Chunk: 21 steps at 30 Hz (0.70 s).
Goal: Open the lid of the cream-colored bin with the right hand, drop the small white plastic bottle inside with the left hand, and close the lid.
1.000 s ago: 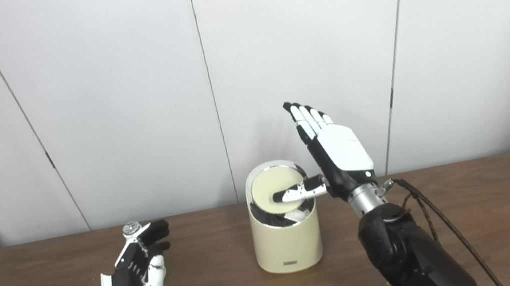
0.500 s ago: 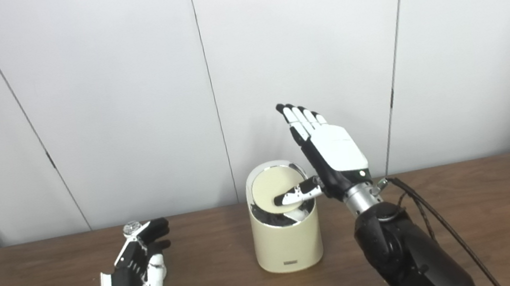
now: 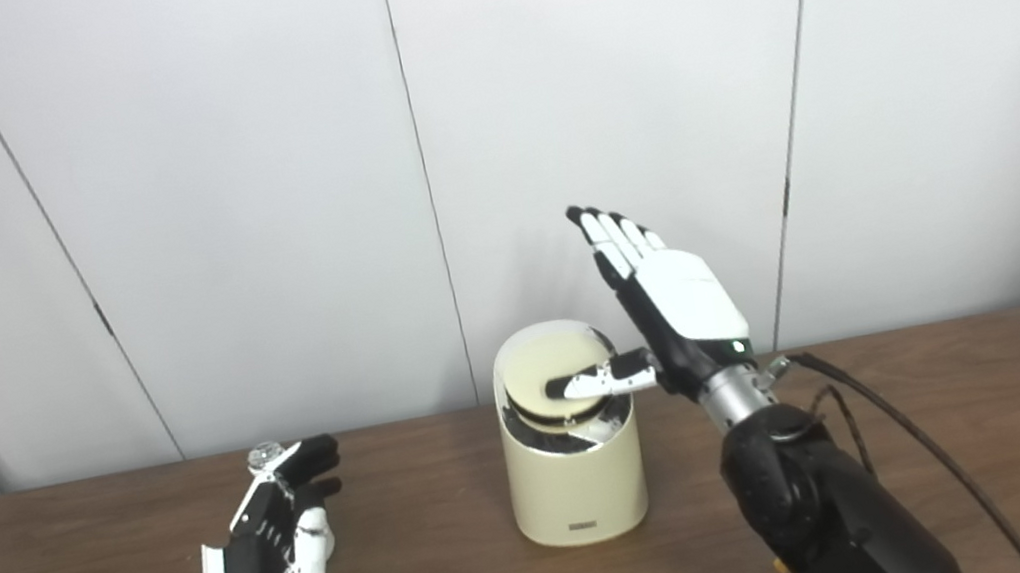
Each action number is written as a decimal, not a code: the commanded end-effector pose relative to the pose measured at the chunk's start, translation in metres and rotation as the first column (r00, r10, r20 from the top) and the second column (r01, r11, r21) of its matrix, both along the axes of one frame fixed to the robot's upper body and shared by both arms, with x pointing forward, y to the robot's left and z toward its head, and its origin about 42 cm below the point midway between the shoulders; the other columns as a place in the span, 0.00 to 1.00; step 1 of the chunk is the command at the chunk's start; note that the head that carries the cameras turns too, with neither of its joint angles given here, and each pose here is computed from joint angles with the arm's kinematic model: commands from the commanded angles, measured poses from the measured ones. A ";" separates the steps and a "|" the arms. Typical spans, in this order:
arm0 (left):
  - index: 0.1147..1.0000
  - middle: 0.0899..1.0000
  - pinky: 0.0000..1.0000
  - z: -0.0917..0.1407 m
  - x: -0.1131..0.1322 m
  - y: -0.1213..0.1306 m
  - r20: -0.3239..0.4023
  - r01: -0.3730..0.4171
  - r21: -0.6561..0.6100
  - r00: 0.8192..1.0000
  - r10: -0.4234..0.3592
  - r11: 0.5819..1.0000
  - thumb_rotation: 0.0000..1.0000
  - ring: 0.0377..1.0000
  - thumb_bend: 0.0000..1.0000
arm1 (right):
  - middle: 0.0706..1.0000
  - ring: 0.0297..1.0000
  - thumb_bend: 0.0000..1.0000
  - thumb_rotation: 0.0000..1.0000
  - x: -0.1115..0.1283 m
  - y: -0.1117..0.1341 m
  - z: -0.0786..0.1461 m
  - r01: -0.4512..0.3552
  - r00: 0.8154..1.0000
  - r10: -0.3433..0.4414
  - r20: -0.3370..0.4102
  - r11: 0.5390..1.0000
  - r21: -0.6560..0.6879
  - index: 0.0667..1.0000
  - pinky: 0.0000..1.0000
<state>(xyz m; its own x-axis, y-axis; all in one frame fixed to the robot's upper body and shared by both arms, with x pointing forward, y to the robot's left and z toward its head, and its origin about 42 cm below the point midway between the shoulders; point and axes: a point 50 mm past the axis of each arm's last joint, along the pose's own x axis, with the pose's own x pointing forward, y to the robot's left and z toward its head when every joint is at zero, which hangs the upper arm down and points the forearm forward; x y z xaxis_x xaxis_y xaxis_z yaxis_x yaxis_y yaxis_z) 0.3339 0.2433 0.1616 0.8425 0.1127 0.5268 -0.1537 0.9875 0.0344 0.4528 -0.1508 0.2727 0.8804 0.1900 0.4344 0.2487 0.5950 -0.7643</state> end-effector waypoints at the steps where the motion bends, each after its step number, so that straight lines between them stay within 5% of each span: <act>1: 0.69 0.73 0.69 0.015 0.005 -0.002 0.074 0.008 0.009 0.997 -0.008 1.000 0.55 0.74 0.21 | 1.00 1.00 0.81 0.70 -0.002 0.007 0.031 -0.086 0.996 0.080 0.045 0.988 0.127 1.00 0.99; 6: 0.69 0.73 0.69 0.015 0.004 -0.001 0.071 0.007 0.015 0.997 -0.008 1.000 0.57 0.75 0.22 | 1.00 1.00 0.83 0.82 -0.005 -0.002 0.037 -0.177 0.983 0.186 0.000 0.935 0.308 1.00 0.96; 21: 0.69 0.72 0.68 0.014 0.004 -0.002 0.070 0.002 0.014 0.998 -0.003 1.000 0.54 0.74 0.22 | 1.00 0.99 0.84 0.99 -0.023 -0.017 0.034 -0.223 0.974 0.224 0.042 0.899 0.376 1.00 0.90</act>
